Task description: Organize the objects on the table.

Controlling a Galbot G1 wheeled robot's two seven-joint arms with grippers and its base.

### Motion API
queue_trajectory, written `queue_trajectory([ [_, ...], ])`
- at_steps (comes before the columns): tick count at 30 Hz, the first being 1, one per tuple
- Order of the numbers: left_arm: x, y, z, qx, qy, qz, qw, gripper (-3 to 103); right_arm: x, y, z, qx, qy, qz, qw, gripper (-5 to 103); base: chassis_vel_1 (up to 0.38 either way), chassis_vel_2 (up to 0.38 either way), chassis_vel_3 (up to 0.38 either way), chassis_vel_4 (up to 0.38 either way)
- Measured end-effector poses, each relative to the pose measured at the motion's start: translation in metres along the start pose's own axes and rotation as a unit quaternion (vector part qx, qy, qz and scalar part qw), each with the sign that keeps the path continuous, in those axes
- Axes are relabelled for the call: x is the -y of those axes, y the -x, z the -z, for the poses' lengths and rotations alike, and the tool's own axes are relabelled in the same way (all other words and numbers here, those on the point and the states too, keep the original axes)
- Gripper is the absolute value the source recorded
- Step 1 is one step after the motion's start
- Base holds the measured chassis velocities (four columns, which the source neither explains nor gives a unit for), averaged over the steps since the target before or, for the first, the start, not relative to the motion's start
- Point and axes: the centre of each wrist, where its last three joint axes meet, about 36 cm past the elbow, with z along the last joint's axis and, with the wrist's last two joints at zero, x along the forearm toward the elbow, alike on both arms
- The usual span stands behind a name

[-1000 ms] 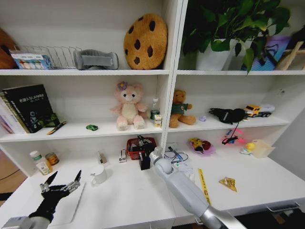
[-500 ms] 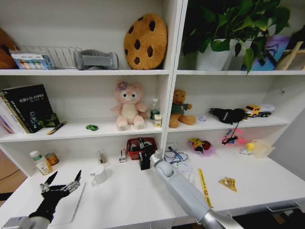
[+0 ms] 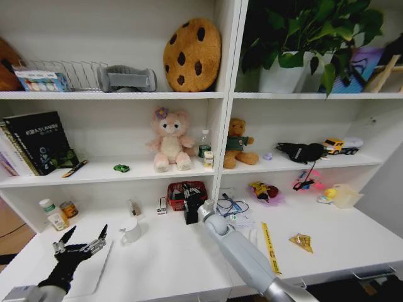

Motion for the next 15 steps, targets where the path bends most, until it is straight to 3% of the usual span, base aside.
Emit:
queue_trajectory([
  [3, 0.0, 0.0, 0.0, 0.0, 0.0, 0.0, 1.0, 100, -0.001, 0.0012, 0.0007, 0.001, 0.0, 0.0, 1.0, 10, 0.0, 0.0, 0.0, 0.0],
  [9, 0.0, 0.0, 0.0, 0.0, 0.0, 0.0, 1.0, 100, 0.0014, 0.0001, 0.0004, 0.002, 0.002, -0.006, 1.0, 35, 0.0, 0.0, 0.0, 0.0],
  [11, 0.0, 0.0, 0.0, 0.0, 0.0, 0.0, 1.0, 100, 0.0021, -0.0003, 0.0005, 0.003, 0.002, -0.007, 1.0, 35, 0.0, 0.0, 0.0, 0.0],
  [12, 0.0, 0.0, 0.0, 0.0, 0.0, 0.0, 1.0, 100, 0.0031, -0.0008, 0.0013, 0.003, 0.002, -0.008, 1.0, 46, 0.0, 0.0, 0.0, 0.0],
  [13, 0.0, 0.0, 0.0, 0.0, 0.0, 0.0, 1.0, 100, 0.0031, -0.0008, 0.0013, 0.003, 0.002, -0.008, 1.0, 46, 0.0, 0.0, 0.0, 0.0],
  [15, 0.0, 0.0, 0.0, 0.0, 0.0, 0.0, 1.0, 100, 0.0029, -0.0022, 0.0034, 0.006, 0.003, -0.006, 1.0, 57, 0.0, 0.0, 0.0, 0.0],
])
